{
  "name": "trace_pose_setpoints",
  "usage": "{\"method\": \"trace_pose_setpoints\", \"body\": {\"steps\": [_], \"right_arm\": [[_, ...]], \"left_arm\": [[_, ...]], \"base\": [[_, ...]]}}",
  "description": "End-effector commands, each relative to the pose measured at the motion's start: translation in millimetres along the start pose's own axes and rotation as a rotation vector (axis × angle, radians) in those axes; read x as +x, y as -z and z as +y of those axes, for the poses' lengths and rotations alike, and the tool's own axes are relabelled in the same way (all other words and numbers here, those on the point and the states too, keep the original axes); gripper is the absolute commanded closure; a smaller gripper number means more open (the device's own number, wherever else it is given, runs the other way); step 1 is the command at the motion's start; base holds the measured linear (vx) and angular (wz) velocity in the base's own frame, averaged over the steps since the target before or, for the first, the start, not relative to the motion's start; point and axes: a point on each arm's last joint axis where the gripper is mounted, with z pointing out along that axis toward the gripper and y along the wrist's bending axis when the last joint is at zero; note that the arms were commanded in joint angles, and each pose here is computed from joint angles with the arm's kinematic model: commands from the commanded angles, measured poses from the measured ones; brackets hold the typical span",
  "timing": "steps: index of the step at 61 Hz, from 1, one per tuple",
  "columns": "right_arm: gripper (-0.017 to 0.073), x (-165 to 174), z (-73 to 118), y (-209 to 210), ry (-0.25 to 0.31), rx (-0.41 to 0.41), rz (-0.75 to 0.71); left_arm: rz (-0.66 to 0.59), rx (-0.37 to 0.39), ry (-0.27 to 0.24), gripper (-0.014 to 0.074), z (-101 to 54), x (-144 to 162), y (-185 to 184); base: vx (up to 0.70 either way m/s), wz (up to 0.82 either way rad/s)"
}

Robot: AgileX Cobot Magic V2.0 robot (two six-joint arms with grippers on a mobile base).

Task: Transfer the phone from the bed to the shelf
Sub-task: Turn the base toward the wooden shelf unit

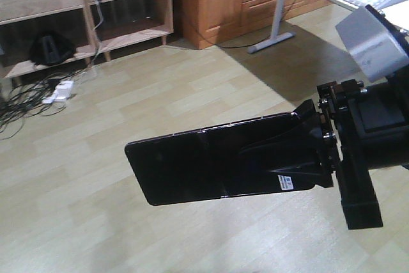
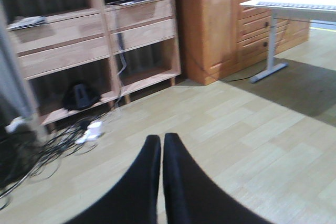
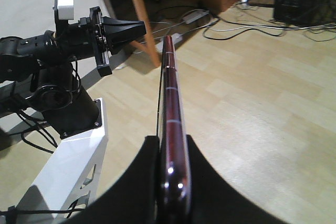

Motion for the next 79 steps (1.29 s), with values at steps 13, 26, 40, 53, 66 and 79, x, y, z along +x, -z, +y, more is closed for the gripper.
{"method": "trace_pose_setpoints", "body": {"steps": [13, 26, 40, 53, 66, 79], "right_arm": [[0.0561, -13.0, 14.2, 7.6, 0.016, -0.067, -0.075], [0.0561, -13.0, 14.2, 7.6, 0.016, -0.067, -0.075], [0.0561, -13.0, 14.2, 7.6, 0.016, -0.067, -0.075], [0.0561, -13.0, 14.2, 7.6, 0.016, -0.067, -0.075], [0.0561, -13.0, 14.2, 7.6, 0.016, -0.067, -0.075], [0.0561, -13.0, 14.2, 7.6, 0.016, -0.067, -0.075]], "left_arm": [[-0.107, -0.01, 0.014, 0.0592, 1.7, -14.4, 3.0], [-0.107, -0.01, 0.014, 0.0592, 1.7, -14.4, 3.0], [-0.107, -0.01, 0.014, 0.0592, 1.7, -14.4, 3.0], [-0.107, -0.01, 0.014, 0.0592, 1.7, -14.4, 3.0], [-0.107, -0.01, 0.014, 0.0592, 1.7, -14.4, 3.0], [-0.107, -0.01, 0.014, 0.0592, 1.7, -14.4, 3.0]], "base": [[0.46, -0.33], [0.46, -0.27], [0.47, -0.19], [0.49, -0.04], [0.49, 0.07], [0.47, 0.13]]}}
